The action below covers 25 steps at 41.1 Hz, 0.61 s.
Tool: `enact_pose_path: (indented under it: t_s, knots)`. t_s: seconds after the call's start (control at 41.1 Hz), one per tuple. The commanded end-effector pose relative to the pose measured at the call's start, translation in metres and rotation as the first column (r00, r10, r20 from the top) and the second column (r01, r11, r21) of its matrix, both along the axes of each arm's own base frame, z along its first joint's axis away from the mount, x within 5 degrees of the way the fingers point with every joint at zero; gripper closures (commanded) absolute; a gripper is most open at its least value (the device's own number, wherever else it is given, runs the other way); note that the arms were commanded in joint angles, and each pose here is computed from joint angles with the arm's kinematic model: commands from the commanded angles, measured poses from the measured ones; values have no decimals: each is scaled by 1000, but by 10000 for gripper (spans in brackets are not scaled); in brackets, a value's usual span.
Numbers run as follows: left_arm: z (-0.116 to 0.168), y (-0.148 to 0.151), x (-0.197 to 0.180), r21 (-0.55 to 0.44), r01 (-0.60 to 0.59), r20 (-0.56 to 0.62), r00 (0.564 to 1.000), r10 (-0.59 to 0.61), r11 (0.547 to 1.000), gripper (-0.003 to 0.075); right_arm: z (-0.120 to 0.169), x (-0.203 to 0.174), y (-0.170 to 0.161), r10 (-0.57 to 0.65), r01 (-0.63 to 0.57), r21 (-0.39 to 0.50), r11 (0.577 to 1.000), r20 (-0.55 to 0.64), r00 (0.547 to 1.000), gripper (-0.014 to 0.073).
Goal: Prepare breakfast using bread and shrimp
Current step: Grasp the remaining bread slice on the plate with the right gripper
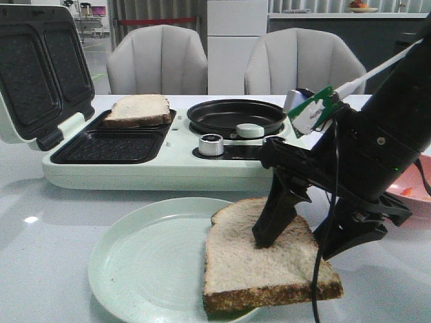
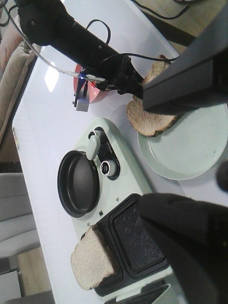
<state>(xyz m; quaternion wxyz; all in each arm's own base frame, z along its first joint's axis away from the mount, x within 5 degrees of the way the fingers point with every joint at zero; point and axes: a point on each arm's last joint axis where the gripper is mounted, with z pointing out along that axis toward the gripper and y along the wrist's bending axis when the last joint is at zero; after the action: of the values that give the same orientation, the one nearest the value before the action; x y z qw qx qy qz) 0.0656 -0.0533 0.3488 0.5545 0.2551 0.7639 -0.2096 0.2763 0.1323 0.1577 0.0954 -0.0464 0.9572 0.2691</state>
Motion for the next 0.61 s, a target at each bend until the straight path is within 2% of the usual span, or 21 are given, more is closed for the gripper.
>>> enact_pose_path:
  t_s: [0.0, 0.073, 0.195, 0.463, 0.584]
  knots:
    - [15, -1, 0, -69, 18, 72, 997, -13, 997, 284, 19, 2, 4, 9, -11, 48, 999, 39, 999, 217]
    - [15, -1, 0, -69, 18, 72, 997, -13, 997, 284, 21, 1, 4, 14, -16, 51, 999, 41, 999, 318]
    - [15, -1, 0, -69, 18, 72, 997, -13, 997, 284, 28, -1, 4, 23, -27, 60, 998, 53, 998, 420]
    - [15, -1, 0, -69, 18, 72, 997, -13, 997, 284, 63, -11, 1, 40, -54, 88, 995, 153, 987, 556]
    - [15, -1, 0, -68, 17, 73, 997, -13, 998, 284, 88, -13, 2, 39, -67, 122, 990, 224, 974, 560]
